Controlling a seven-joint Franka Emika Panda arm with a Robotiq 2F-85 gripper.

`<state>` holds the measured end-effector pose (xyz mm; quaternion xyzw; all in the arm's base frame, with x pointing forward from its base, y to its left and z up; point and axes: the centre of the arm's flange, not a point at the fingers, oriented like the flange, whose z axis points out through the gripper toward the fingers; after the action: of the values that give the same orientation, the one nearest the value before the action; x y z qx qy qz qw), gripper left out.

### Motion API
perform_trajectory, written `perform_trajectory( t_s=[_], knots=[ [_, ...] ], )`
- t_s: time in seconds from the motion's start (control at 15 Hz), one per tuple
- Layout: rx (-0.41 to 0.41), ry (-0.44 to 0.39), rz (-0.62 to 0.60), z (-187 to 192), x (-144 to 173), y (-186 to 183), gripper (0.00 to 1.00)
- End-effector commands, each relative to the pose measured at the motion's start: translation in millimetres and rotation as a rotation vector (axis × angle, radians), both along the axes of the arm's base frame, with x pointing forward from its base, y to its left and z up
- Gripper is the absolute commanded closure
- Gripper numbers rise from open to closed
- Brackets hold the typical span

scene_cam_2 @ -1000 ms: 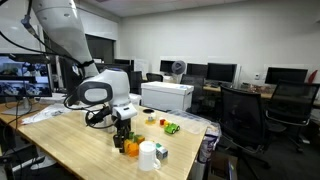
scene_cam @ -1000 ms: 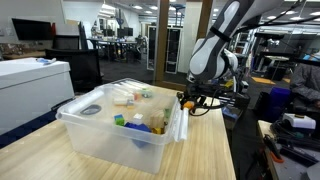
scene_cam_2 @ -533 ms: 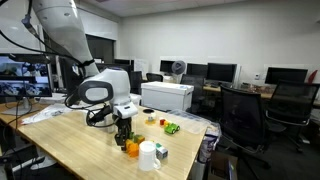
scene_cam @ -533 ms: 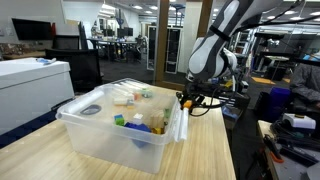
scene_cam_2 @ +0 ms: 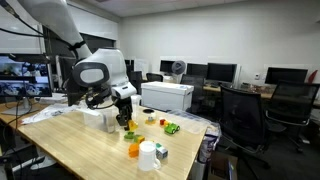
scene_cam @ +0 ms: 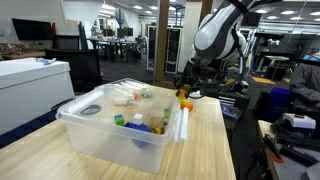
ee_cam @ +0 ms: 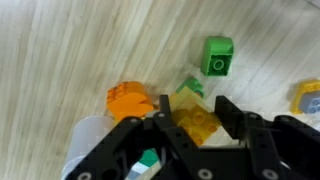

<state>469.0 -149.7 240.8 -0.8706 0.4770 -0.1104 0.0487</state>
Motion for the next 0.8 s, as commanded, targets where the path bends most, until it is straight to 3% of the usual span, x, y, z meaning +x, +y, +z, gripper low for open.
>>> perform_trajectory(
  t_s=[0.0,0.47,0.73],
  knots=[
    [0.034,-0.057,0.023,40.7,-19.3,10.1,0.75],
    [0.036,-0.142,0.068,80.8,-18.8,26.0,0.75],
    [0.046,-0.167,0.163,97.9,-10.6,64.1,0.75]
  ],
)
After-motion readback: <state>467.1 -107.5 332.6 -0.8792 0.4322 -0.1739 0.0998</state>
